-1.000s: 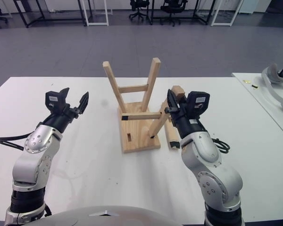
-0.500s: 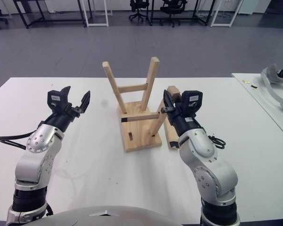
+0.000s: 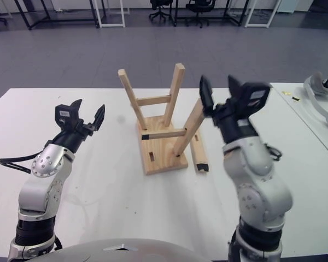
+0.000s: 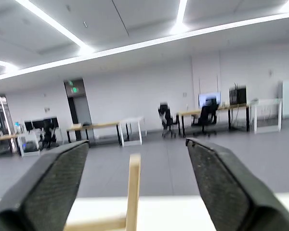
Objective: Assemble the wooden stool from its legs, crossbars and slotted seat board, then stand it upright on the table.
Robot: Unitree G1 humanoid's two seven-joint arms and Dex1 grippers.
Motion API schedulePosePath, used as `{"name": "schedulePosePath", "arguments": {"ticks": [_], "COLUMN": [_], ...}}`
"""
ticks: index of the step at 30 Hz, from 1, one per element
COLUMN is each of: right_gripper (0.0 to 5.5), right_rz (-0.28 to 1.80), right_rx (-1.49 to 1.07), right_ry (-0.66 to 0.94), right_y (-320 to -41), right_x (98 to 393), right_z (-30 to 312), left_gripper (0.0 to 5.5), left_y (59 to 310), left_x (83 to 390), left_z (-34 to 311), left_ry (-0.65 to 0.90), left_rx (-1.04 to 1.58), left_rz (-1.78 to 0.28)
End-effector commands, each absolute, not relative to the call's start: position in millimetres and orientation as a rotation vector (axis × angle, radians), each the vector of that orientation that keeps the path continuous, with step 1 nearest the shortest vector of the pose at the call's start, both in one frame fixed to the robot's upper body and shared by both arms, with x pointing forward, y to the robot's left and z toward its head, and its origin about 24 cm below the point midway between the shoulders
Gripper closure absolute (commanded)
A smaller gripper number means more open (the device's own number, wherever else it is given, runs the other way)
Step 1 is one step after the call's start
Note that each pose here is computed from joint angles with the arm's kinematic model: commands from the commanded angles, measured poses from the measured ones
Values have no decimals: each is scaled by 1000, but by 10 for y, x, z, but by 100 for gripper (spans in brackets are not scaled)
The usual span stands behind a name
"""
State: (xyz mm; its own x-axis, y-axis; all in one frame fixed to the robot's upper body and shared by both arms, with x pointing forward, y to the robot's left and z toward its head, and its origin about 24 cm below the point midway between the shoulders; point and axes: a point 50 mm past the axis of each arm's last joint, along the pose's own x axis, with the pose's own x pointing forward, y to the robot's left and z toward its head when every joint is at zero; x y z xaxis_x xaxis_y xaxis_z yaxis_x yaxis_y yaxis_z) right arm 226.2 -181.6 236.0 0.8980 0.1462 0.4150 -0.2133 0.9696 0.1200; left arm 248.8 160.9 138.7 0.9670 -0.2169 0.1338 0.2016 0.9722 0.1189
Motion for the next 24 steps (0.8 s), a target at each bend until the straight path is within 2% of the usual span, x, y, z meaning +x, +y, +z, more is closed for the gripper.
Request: {"name": "schedulePosePath", "arguments": {"ticks": [1,3,5,7,8,13,20,24], "right_gripper": [95,90,90,90,90,90,90,153], "right_rz": [62,-28,-70,-28,14,130,95,86], "right_rx": [166,174,210,207,209,195,66,64], "right_ry": [-441,-255,-1,248,321,479,631,616], "right_y": [-2123,-2268,-2330,-2267,-2208,-2028,-1991,-2009], "right_x": [2469,2618,2668,2597,2559,2428,2257,2271], "right_z": [2605,2287,1751,1200,1032,654,367,401], "left_gripper": [176,176,176,176,176,176,176,176], "left_y": [1576,1557,1547,1535,1529,1488,1445,1434], "left_x": [2525,2551,2582,2611,2613,2614,2606,2602], "left_z": [1365,1369,1376,1379,1377,1357,1341,1336], "left_ry": [-154,-163,-171,-177,-178,-175,-170,-169], "left_rx": [121,125,137,143,145,166,185,190], "left_rz": [-212,-219,-229,-238,-240,-264,-284,-287]}}
